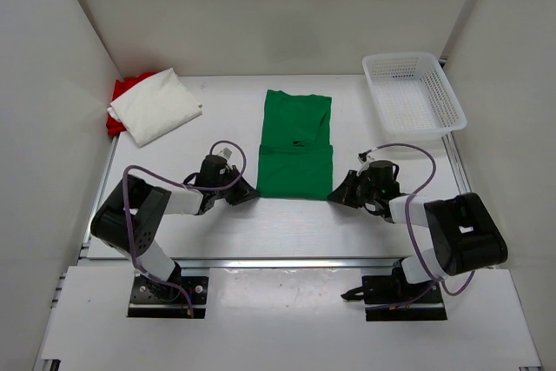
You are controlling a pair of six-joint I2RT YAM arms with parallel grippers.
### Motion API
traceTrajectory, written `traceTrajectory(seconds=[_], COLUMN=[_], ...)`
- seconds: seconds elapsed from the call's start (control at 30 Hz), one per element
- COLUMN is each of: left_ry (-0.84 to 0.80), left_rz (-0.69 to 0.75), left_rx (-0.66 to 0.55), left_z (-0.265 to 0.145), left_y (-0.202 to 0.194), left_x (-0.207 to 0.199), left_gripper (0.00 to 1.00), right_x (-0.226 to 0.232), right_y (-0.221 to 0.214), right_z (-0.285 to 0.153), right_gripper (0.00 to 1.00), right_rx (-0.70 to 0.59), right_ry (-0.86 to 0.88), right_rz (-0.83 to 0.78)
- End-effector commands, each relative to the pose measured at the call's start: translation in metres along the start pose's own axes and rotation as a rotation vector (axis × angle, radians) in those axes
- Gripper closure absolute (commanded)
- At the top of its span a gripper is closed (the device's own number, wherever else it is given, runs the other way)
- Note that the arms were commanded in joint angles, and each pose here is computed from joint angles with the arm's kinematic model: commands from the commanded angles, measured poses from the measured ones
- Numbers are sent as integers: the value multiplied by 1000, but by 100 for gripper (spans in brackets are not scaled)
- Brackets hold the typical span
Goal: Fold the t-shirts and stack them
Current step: Grab one side of the 2/3 rectangular tshirt with both arms, then fold the long partially folded tshirt into a neat square
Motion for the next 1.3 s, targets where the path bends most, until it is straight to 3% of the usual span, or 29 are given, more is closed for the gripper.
traceTrajectory(seconds=[0.0, 0.23, 0.33, 0.43, 0.53, 0.73, 0.77, 0.87, 1.03, 1.27], left_ry=[5, 36, 46, 24, -12, -71, -64, -35, 55, 172], left_rz=[55, 114, 140, 122, 138, 235, 257, 222, 213, 159], left_rx=[-7, 69, 191, 209, 138, -48, -130, -219, -224, -248], left_z=[-10, -53, -80, -105, -120, -112, -112, -88, -37, 19], left_y=[0, -41, -79, -95, -78, 16, 38, 86, 150, 201], left_x=[-7, 11, 17, 15, -2, -55, -66, -71, -73, -46], left_gripper=[100, 100, 100, 100, 100, 100, 100, 100, 100, 99], right_x=[2, -8, -18, -14, 10, 66, 65, 85, 105, 96], right_y=[-8, -61, -100, -120, -111, -17, 0, 53, 135, 201], right_z=[-8, -39, -54, -69, -80, -92, -86, -75, -35, 20], right_gripper=[100, 100, 100, 100, 100, 100, 100, 100, 100, 100], right_rx=[-22, 13, 100, 132, 78, -68, -98, -132, -160, -151], right_ry=[-2, -42, -66, -20, 72, 167, 138, 148, 114, 87], right_rz=[-32, -67, -41, 7, -2, -131, -137, -152, -140, -95])
Point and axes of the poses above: each gripper's point midway between its finger pads, its own z axis out along the fingers, its own x axis along the line the jaws close on, y = z × x, the point moved 10 cm from there along -z, back along the fingers, and after that the axes turned 15 degrees about z, right-handed, at the moved point
